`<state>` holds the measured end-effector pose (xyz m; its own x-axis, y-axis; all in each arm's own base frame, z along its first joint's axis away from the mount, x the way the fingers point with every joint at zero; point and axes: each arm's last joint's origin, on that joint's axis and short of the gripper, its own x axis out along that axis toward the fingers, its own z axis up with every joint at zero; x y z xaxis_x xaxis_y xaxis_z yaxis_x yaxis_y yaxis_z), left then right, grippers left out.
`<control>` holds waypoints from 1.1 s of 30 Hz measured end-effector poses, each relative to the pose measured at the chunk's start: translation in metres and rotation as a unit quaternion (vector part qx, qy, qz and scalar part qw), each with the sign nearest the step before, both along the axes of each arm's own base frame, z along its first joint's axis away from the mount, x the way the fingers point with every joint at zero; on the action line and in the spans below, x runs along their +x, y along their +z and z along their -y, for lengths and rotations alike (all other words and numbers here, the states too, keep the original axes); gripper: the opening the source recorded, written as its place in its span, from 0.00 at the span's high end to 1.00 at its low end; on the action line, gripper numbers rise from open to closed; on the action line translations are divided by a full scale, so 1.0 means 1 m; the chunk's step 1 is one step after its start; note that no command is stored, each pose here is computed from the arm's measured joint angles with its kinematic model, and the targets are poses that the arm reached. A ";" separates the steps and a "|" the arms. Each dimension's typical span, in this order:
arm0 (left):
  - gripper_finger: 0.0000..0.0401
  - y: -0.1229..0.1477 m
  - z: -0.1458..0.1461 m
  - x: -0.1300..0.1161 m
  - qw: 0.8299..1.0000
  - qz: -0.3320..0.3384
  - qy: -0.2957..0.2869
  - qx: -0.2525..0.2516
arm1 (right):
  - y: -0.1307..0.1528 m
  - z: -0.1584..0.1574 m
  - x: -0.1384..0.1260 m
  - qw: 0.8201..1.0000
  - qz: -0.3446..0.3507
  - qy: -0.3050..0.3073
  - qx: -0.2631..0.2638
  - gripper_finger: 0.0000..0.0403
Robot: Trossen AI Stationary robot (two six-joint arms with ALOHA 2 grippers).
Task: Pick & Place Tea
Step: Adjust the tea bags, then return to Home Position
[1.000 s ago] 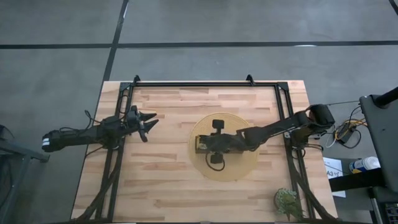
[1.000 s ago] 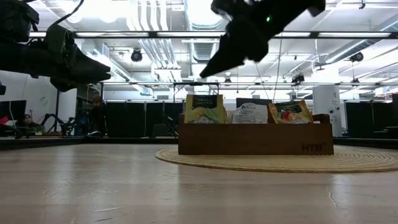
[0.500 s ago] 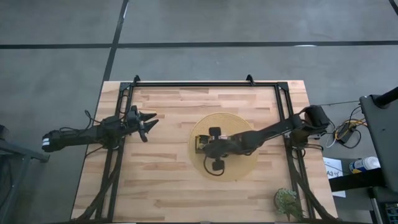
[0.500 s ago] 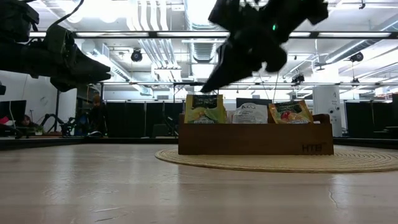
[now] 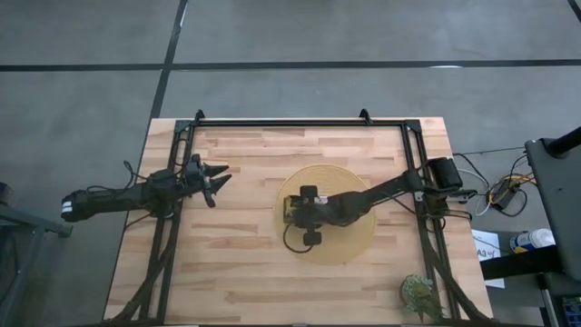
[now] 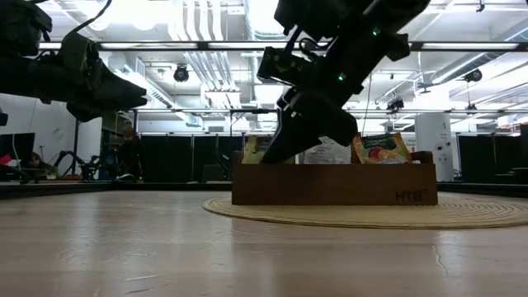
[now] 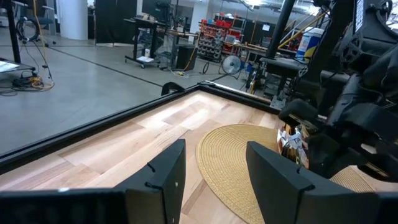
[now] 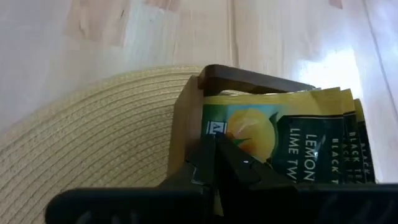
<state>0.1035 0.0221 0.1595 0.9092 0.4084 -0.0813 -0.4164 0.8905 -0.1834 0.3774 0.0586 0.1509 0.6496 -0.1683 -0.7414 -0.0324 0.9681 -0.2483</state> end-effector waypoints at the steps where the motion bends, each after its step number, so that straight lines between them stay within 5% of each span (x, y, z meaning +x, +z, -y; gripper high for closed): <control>1: 0.59 0.000 0.000 0.000 1.000 0.000 0.000 0.000 | 0.001 0.000 0.000 1.000 -0.003 0.000 -0.001 0.98; 19: 0.59 -0.001 0.000 0.000 1.000 -0.002 0.000 0.000 | 0.060 -0.023 -0.016 0.998 0.046 0.029 0.016 0.98; 33: 0.59 -0.001 0.000 0.000 1.000 -0.002 0.000 0.000 | 0.058 -0.018 -0.026 1.000 0.017 0.015 -0.004 0.98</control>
